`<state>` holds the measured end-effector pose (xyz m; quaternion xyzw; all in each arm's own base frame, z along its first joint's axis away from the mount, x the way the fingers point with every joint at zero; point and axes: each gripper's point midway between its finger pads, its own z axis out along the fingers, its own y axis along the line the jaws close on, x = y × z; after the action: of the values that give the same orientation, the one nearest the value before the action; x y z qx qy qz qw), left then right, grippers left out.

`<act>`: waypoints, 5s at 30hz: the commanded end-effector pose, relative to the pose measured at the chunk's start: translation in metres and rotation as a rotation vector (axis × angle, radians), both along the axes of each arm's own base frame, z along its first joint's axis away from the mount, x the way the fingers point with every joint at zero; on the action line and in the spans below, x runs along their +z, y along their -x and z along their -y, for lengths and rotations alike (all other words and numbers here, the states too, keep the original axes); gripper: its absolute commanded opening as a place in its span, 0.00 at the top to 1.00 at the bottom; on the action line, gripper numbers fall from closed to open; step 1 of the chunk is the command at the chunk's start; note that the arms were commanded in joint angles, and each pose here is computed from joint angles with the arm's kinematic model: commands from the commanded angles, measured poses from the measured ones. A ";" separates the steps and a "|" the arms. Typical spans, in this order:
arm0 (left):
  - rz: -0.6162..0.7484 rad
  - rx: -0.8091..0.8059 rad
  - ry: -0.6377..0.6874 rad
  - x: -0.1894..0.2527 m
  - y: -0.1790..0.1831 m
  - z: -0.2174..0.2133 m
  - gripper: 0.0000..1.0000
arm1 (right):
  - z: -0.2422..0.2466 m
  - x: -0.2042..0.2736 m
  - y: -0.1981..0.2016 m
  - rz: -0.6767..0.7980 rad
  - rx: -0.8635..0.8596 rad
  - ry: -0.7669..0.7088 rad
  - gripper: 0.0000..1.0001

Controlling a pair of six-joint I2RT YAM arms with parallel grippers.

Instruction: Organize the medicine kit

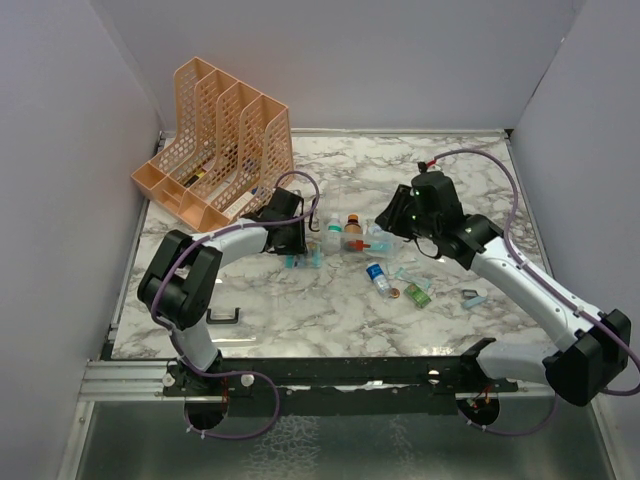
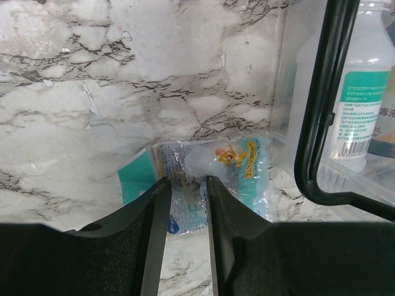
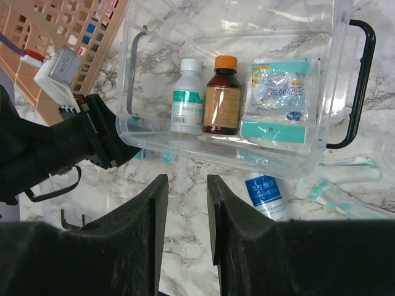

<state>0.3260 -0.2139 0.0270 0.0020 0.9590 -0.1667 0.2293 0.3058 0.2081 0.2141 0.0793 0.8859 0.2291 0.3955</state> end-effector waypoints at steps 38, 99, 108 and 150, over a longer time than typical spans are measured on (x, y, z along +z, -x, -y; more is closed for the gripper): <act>0.617 -0.087 0.231 0.223 0.008 -0.004 1.00 | -0.098 0.101 0.024 0.234 0.605 -0.307 0.43; 0.544 0.015 0.297 0.181 0.026 -0.009 0.28 | 0.030 0.022 -0.038 -0.077 0.066 -0.034 0.94; 0.537 -0.008 0.307 0.183 0.017 0.001 0.28 | 0.016 -0.011 -0.051 -0.174 0.127 -0.014 0.94; 0.518 -0.014 0.314 0.186 0.012 0.007 0.28 | 0.009 -0.107 -0.062 -0.479 0.139 0.088 0.82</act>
<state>0.3098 -0.2150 0.1918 0.0122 0.8459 -0.2920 0.4462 0.3720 0.2007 0.1101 0.0559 0.9637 0.2012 0.1666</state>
